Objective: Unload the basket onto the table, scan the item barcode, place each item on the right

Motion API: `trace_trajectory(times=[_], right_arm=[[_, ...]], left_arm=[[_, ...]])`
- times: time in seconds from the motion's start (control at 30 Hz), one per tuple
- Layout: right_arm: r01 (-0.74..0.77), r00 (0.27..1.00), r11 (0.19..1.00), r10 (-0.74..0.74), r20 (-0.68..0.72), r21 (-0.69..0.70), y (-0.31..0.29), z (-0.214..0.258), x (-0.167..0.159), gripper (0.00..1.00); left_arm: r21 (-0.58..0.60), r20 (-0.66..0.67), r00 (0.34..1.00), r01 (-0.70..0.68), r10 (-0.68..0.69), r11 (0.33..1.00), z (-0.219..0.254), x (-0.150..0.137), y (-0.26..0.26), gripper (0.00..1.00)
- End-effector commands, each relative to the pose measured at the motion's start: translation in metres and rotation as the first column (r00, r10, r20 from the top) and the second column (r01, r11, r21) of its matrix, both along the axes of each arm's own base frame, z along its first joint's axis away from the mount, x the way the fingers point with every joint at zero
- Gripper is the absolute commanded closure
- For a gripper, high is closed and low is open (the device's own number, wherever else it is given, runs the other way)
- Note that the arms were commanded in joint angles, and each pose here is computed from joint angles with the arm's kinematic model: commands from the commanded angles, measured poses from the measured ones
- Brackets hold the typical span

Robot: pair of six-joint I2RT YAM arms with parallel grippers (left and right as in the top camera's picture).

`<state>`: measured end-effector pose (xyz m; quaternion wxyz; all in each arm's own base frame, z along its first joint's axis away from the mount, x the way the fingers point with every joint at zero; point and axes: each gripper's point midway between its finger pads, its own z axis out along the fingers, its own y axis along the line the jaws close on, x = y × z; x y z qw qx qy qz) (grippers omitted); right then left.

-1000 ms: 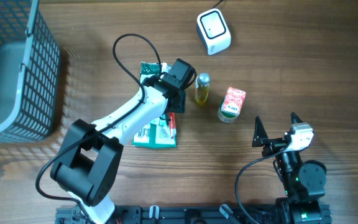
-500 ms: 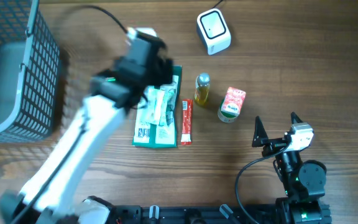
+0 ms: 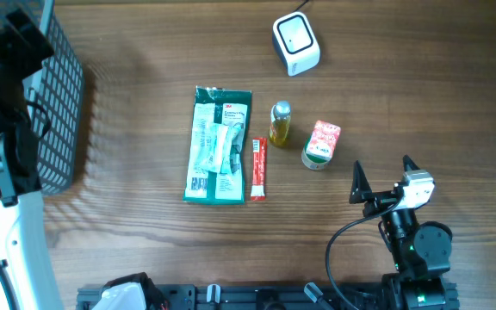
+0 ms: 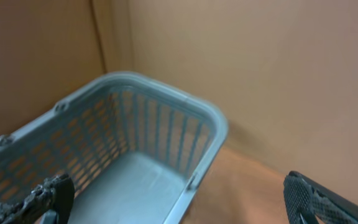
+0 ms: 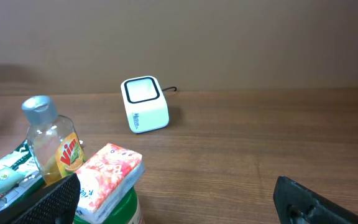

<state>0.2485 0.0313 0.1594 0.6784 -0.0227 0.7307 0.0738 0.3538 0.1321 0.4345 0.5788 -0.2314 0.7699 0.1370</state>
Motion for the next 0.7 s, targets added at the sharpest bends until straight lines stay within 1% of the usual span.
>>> trace_trajectory(times=[0.0, 0.17, 0.3, 0.4, 0.67], right_arm=[[-0.004, 1.000, 1.000, 0.004, 0.005, 0.008, 0.000, 0.001, 0.000, 0.00], [-0.004, 1.000, 1.000, 0.004, 0.005, 0.008, 0.000, 0.001, 0.000, 0.00], [-0.004, 1.000, 1.000, 0.004, 0.005, 0.007, 0.000, 0.001, 0.000, 0.00], [-0.004, 1.000, 1.000, 0.004, 0.005, 0.008, 0.000, 0.001, 0.000, 0.00], [-0.004, 1.000, 1.000, 0.004, 0.005, 0.008, 0.000, 0.001, 0.000, 0.00]], left_arm=[[-0.009, -0.110, 0.994, -0.006, 0.005, 1.000, -0.024, -0.006, 0.004, 0.00], [-0.056, -0.302, 0.953, -0.013, -0.005, 0.998, -0.066, -0.029, -0.002, 0.00], [-0.084, -0.414, 0.910, -0.021, -0.016, 0.996, -0.089, -0.047, -0.006, 0.00], [-0.090, -0.437, 0.899, -0.023, -0.018, 0.996, -0.094, -0.051, -0.008, 0.00], [-0.090, -0.438, 0.899, -0.024, -0.019, 0.996, -0.094, -0.051, -0.008, 0.00]])
